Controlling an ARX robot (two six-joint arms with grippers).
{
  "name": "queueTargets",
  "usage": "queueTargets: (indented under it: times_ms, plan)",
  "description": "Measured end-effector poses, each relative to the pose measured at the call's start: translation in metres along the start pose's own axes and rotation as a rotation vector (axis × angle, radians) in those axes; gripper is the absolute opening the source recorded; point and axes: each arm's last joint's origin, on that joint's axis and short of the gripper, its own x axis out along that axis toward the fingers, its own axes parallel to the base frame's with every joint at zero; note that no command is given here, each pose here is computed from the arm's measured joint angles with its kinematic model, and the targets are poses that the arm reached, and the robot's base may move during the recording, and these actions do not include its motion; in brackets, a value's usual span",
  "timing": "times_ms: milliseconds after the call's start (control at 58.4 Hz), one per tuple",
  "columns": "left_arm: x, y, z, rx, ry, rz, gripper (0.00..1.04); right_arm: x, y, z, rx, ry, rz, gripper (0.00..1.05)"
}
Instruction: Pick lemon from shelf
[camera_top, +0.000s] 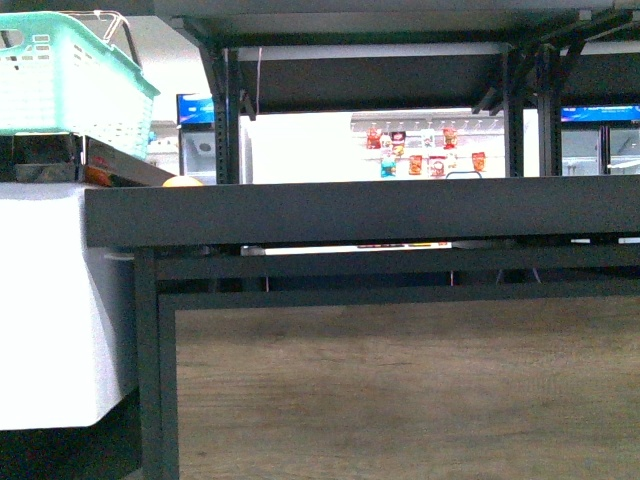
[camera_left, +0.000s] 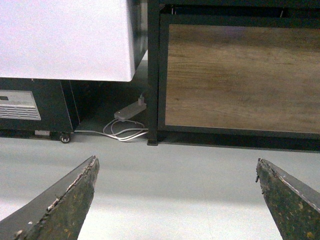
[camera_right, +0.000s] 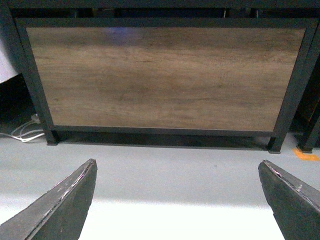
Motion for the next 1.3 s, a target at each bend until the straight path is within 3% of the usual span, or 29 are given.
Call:
queueTargets:
  times_ms: [1302]
  plan:
    - [0.0, 0.0, 0.0, 0.0, 0.0, 0.0, 0.97, 0.0, 0.0, 0.0, 0.0, 0.0, 0.0, 0.97]
